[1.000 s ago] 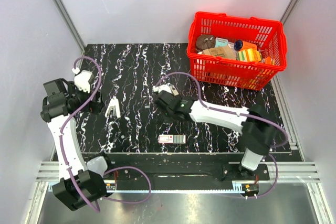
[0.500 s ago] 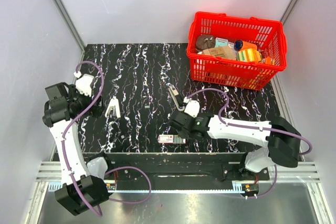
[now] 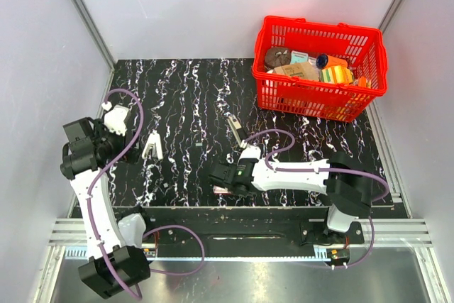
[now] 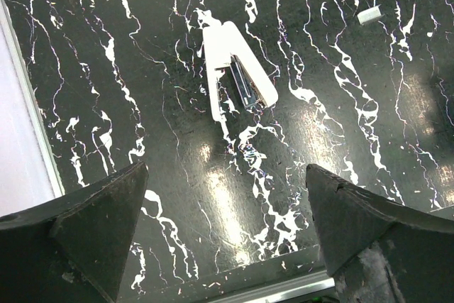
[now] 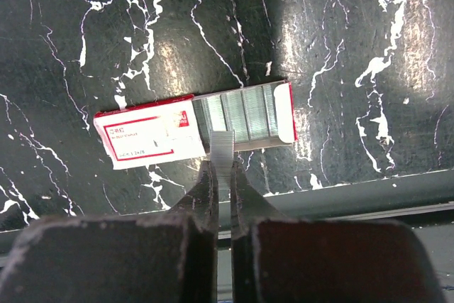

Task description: Unload the staples from the stapler

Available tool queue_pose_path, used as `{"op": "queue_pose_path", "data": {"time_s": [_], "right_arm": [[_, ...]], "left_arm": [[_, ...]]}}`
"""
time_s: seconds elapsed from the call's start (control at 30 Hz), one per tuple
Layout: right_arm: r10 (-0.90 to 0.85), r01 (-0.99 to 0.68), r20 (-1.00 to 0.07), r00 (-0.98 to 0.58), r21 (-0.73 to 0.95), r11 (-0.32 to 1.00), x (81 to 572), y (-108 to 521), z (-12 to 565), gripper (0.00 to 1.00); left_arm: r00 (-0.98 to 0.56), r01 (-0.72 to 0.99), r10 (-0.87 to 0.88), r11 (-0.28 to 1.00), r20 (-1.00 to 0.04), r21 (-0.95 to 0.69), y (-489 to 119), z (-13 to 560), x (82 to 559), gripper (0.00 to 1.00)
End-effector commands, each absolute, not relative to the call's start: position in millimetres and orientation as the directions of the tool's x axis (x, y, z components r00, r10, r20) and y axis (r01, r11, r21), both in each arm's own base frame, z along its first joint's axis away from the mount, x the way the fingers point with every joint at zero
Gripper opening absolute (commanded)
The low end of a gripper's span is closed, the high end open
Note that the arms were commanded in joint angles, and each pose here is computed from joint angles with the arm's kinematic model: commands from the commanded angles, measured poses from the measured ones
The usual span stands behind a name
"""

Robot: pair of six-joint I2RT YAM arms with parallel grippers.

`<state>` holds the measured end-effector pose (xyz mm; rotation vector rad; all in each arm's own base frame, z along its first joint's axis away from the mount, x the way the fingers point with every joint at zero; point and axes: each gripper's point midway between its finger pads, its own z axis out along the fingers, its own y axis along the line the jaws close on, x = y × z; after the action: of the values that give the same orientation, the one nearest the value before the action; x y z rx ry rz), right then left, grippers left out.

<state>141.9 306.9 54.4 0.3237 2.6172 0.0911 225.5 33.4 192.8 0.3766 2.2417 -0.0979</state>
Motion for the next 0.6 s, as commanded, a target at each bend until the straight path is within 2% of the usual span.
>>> {"op": "queue_pose_path", "data": {"time_s": [0.0, 0.57], "right_arm": [[0.297, 0.257, -0.522, -0.8, 0.148, 0.955, 149.5, 308.3, 60.7, 0.0], [0.206, 0.146, -0.537, -0.818, 0.152, 0.977, 151.2, 324.2, 52.3, 0.0]], "left_arm": [[-0.558, 0.301, 0.27, 0.947, -0.785, 0.112, 38.2, 205.4, 230.3, 0.99], [-0.563, 0.3, 0.269, 0.948, -0.782, 0.111, 36.0, 208.2, 224.9, 0.99]]}}
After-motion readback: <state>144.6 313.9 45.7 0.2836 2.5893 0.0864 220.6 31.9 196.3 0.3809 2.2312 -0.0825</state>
